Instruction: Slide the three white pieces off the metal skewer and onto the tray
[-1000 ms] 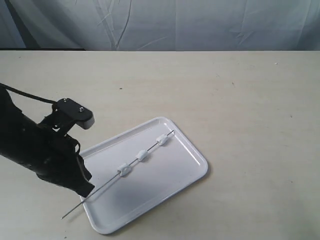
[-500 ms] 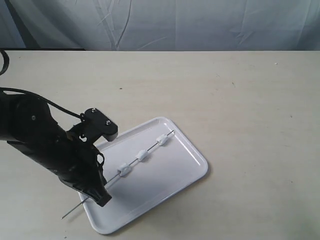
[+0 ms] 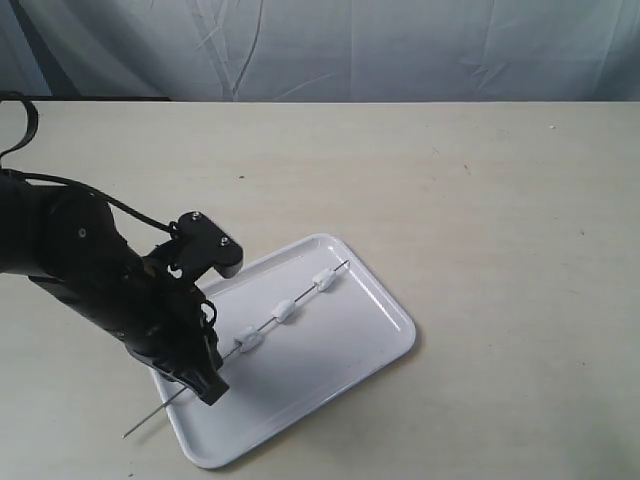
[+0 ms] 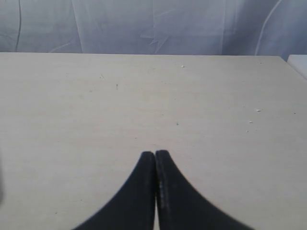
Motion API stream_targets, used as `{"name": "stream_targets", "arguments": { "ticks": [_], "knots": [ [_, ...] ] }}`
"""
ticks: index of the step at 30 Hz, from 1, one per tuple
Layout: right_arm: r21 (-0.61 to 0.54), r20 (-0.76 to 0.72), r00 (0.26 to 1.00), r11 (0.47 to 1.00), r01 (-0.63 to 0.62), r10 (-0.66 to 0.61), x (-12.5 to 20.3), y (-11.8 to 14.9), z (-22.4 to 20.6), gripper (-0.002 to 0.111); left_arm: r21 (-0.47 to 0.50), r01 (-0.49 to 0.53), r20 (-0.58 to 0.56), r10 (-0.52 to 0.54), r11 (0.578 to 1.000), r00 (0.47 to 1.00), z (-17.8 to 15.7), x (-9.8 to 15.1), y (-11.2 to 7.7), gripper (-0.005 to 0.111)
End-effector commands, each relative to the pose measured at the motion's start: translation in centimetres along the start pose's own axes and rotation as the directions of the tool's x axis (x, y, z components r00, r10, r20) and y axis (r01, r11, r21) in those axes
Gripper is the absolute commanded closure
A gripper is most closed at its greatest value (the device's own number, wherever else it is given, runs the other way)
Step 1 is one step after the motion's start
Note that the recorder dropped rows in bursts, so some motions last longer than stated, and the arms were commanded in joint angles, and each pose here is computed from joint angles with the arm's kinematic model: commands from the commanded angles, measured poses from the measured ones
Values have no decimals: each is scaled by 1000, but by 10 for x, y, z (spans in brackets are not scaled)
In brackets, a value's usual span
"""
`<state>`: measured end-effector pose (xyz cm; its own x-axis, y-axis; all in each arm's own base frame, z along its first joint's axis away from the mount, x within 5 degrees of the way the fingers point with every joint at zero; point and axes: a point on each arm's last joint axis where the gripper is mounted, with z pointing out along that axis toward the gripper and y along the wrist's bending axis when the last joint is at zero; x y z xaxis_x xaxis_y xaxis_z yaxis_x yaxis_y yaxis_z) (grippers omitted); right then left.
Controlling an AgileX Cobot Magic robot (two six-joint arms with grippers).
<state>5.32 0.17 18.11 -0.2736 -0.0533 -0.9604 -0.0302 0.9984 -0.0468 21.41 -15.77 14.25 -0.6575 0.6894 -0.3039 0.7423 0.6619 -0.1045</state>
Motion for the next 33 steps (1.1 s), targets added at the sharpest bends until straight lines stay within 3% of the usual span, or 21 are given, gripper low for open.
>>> {"name": "stream_targets", "arguments": {
  "ticks": [1, 22, 28, 33],
  "knots": [
    [5, 4, 1000, 1000, -1, 1, 0, 0, 0, 109, 1, -8, -10, 8, 1000, 1000, 2, 0, -1, 77],
    [5, 4, 1000, 1000, -1, 1, 0, 0, 0, 109, 42, 13, -97, -9, 999, 995, 15, 7, -2, 77],
    [5, 4, 1000, 1000, -1, 1, 0, 0, 0, 109, 45, 18, -115, -13, 999, 993, 20, 8, -1, 87],
    [5, 4, 1000, 1000, -1, 1, 0, 0, 0, 109, 45, 16, -115, -10, 999, 993, 20, 8, -1, 103]
  ]
}}
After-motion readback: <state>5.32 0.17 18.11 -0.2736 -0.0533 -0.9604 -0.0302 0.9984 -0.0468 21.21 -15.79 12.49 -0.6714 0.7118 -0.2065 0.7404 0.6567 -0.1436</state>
